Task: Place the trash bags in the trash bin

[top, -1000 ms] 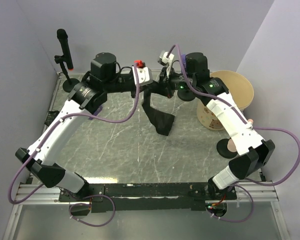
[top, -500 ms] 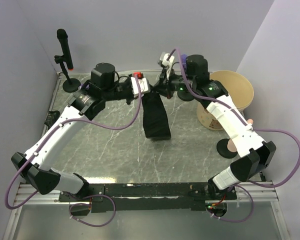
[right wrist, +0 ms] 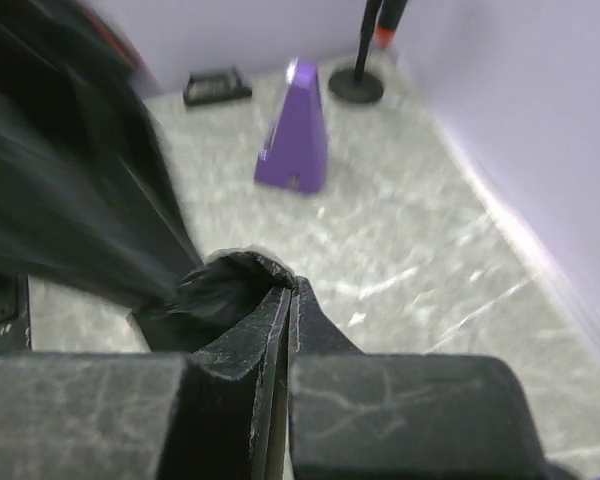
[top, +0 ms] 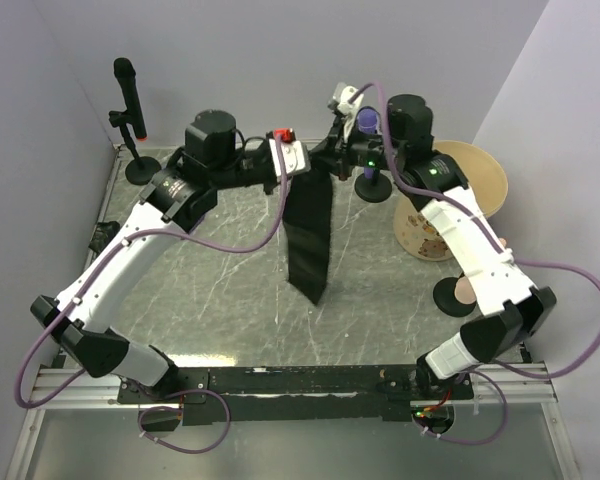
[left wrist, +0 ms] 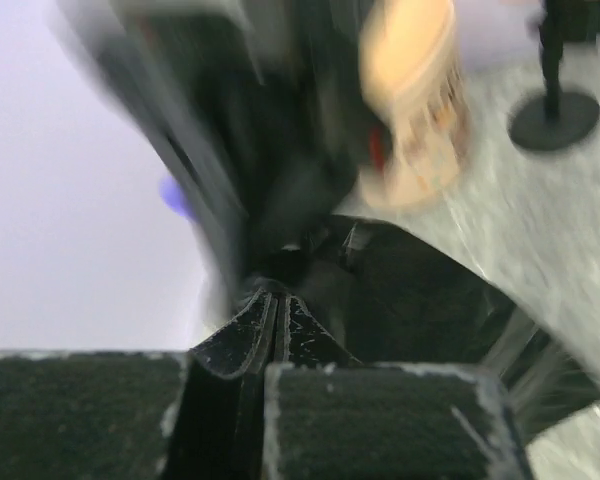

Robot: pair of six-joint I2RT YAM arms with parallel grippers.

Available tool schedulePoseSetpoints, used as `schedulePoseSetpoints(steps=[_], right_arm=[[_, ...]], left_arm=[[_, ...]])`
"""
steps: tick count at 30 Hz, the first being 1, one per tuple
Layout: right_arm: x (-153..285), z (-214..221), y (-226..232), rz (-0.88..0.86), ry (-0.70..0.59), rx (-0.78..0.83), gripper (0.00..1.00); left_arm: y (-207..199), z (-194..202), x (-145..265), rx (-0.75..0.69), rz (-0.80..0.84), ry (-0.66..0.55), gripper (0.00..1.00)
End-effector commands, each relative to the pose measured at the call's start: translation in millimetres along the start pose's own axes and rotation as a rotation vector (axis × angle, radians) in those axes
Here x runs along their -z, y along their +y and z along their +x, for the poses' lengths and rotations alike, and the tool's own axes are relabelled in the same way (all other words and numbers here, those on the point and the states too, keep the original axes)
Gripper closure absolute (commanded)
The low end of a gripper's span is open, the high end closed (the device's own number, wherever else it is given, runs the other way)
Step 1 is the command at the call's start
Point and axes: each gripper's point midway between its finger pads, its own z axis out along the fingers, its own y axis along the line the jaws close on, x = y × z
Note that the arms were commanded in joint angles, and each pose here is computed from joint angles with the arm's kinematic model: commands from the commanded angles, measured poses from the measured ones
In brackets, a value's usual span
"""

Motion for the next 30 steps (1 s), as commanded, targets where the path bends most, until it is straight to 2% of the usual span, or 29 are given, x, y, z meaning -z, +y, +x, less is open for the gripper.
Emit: schedulePoseSetpoints(steps=[1,5,9,11,14,18,20,22,24,30], right_arm=[[-7.2,31.1,11.6,-0.051,0.084,-0.044,1.00],[14.9,2.5,42.2,-0.122,0.011,0.010,1.00],[27.4,-39.6,13.4,-0.004,-0.099,0.088,1.00],[21.5,-39.2,-11.4,0.069,-0.094,0.116,1.00],[1.0,-0.7,-42.9,0.134,-0.016,0.084,1.00],[-10.1,50.4,-40.2,0.117,0.078,0.023,1.00],[-8.5,64.5,-30.2,0.095,0.101,0.004,1.00],[-1.2,60.6,-19.2,0.079,0.087,0.017,1.00],[7.0,50.6,-14.0,0.091,0.064,0.039,1.00],[44.1,7.6,-43.9,0.316,-0.021,0.149,1.00]], left_arm=[[40.6,-44.5,-1.6,-0.082,-0.115,-0.084,0.99],[49.5,3.0,-9.2,-0.092,-0.146,0.023,0.99],[19.7,36.9,-7.3,-0.034,-0.058,0.098,1.00],[7.2,31.1,-6.3,-0.020,-0.023,0.084,0.99],[9.3,1.6,-6.7,-0.053,-0.032,0.033,0.99],[36.9,-33.1,-10.6,-0.111,-0.105,-0.029,0.99],[49.9,-36.9,-14.5,-0.136,-0.141,-0.032,0.99],[57.6,-32.9,-17.0,-0.171,-0.176,-0.019,0.99],[58.4,-12.7,-19.4,-0.183,-0.189,0.018,0.99],[53.7,25.0,-9.2,-0.156,-0.187,0.091,0.99]])
